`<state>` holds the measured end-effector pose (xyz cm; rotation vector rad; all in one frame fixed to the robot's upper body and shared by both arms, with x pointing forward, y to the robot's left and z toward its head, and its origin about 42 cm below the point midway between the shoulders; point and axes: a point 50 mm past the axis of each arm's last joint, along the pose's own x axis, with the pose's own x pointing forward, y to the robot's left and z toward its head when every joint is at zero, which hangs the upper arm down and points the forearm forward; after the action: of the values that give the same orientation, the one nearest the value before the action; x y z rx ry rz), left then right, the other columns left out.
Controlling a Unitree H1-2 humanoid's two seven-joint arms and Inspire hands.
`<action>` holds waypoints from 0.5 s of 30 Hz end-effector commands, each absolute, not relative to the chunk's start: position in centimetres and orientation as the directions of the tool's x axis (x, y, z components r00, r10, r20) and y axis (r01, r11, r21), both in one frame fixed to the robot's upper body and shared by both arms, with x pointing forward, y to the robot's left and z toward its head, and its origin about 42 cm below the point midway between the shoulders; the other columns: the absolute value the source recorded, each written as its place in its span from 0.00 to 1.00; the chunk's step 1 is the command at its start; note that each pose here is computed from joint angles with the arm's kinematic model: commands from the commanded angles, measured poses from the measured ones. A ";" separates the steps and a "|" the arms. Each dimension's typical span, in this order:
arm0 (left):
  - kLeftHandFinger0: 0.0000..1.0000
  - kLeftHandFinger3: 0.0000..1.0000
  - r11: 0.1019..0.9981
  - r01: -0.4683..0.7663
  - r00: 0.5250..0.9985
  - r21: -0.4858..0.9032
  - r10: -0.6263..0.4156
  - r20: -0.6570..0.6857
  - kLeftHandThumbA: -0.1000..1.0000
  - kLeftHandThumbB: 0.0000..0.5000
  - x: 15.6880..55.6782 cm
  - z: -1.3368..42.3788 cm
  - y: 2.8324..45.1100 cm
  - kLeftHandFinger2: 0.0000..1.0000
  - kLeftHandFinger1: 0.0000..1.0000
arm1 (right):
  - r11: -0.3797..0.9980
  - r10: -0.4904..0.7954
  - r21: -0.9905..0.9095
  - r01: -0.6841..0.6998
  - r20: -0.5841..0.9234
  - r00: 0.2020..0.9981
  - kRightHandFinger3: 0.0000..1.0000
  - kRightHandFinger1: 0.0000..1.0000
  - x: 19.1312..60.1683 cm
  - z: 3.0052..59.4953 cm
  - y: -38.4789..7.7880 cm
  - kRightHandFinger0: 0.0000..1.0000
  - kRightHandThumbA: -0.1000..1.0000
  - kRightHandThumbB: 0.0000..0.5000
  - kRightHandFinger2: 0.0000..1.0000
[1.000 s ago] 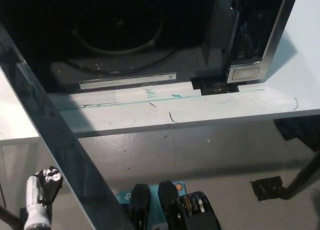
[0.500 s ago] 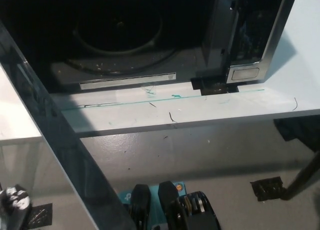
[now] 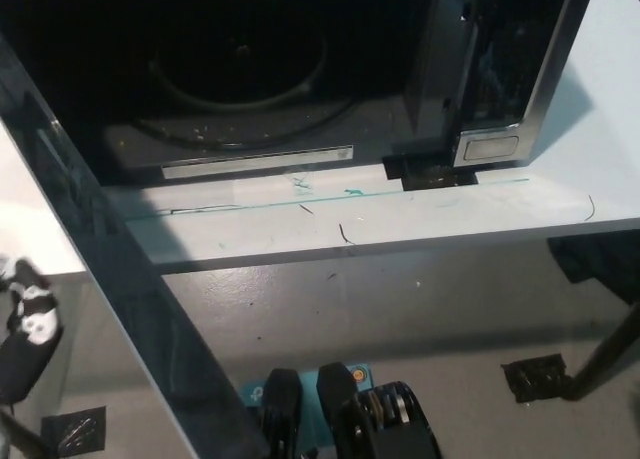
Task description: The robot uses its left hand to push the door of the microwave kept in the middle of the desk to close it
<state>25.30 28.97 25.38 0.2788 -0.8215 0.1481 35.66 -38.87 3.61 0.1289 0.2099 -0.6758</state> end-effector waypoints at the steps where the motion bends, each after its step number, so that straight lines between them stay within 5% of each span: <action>1: 0.00 0.18 0.938 -0.217 0.617 0.269 -0.082 0.782 0.20 0.13 25.9 26.8 28.1 0.00 0.00 | 0.747 -0.639 0.085 0.659 -0.181 0.748 0.58 0.36 36.4 5.1 -39.9 0.32 0.03 0.21 0.43; 6: 0.00 0.10 0.945 -0.178 0.580 0.276 -0.126 0.805 0.02 0.15 28.0 28.7 26.8 0.00 0.00 | 0.751 -0.640 0.068 0.657 -0.169 0.749 0.57 0.35 36.1 4.9 -39.9 0.30 0.02 0.20 0.41; 15: 0.00 0.07 0.933 -0.143 0.565 0.332 -0.198 0.801 0.00 0.18 29.5 30.2 25.5 0.00 0.00 | 0.747 -0.642 0.067 0.661 -0.186 0.744 0.60 0.32 35.6 4.4 -39.9 0.27 0.01 0.22 0.39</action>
<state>29.13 25.77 29.20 0.3246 -0.9511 0.0149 35.33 -38.95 3.33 0.1374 0.2164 -0.6907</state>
